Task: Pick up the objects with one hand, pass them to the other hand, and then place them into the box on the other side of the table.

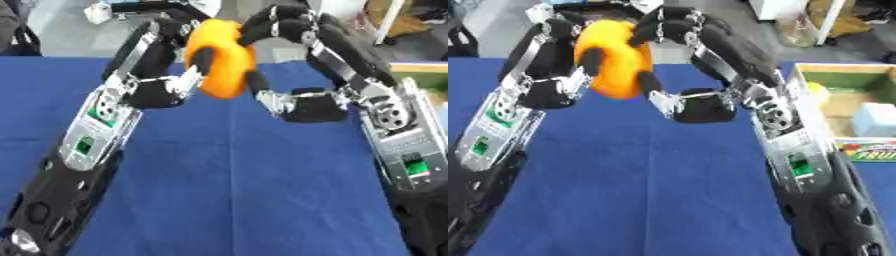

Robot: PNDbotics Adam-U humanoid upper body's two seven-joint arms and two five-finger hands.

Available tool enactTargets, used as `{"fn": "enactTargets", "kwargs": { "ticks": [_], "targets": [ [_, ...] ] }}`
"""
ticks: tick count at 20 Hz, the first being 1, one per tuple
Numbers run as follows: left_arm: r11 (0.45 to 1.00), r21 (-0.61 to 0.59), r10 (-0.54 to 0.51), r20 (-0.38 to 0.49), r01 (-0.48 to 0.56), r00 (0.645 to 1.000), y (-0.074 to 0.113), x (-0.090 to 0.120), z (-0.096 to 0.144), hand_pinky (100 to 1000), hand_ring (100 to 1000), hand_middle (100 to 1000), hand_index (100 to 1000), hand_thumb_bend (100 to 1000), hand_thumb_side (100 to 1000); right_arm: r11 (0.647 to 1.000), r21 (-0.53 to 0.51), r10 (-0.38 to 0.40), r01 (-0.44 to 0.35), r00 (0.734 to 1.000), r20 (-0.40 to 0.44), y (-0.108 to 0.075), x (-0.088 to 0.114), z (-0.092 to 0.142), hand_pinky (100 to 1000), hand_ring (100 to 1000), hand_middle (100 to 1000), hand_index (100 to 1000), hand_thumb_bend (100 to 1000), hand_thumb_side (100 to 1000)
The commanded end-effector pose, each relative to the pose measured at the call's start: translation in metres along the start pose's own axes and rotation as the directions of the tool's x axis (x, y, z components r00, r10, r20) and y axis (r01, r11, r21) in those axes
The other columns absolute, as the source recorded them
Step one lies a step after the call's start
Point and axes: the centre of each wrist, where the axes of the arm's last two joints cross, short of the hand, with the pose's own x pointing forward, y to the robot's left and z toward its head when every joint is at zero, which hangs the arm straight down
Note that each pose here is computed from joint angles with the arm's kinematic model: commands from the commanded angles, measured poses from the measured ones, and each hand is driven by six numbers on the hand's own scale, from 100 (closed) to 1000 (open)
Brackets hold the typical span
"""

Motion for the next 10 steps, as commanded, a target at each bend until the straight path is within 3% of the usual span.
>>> {"fn": "enactTargets", "kwargs": {
  "ticks": [1, 6, 10],
  "targets": [
    [1.000, -0.014, -0.003, 0.043, 0.004, 0.999, 0.002, 0.009, -0.009, 686, 360, 402, 440, 126, 278, 0.998, -0.059, 0.033, -0.035, 0.999, -0.022, -0.005, -0.002, 0.000, 803, 654, 653, 609, 100, 108],
    [0.999, -0.034, 0.007, 0.034, -0.006, 0.999, 0.000, 0.009, -0.008, 694, 370, 418, 452, 190, 302, 0.987, -0.155, 0.033, -0.043, 0.997, -0.066, 0.002, -0.005, 0.000, 715, 590, 589, 496, 100, 100],
    [0.999, -0.042, 0.015, 0.027, -0.014, 1.000, -0.001, 0.008, -0.008, 702, 398, 449, 479, 227, 321, 0.974, -0.221, 0.022, -0.045, 0.994, -0.104, 0.009, -0.006, 0.001, 668, 562, 560, 467, 100, 100]
  ]
}}
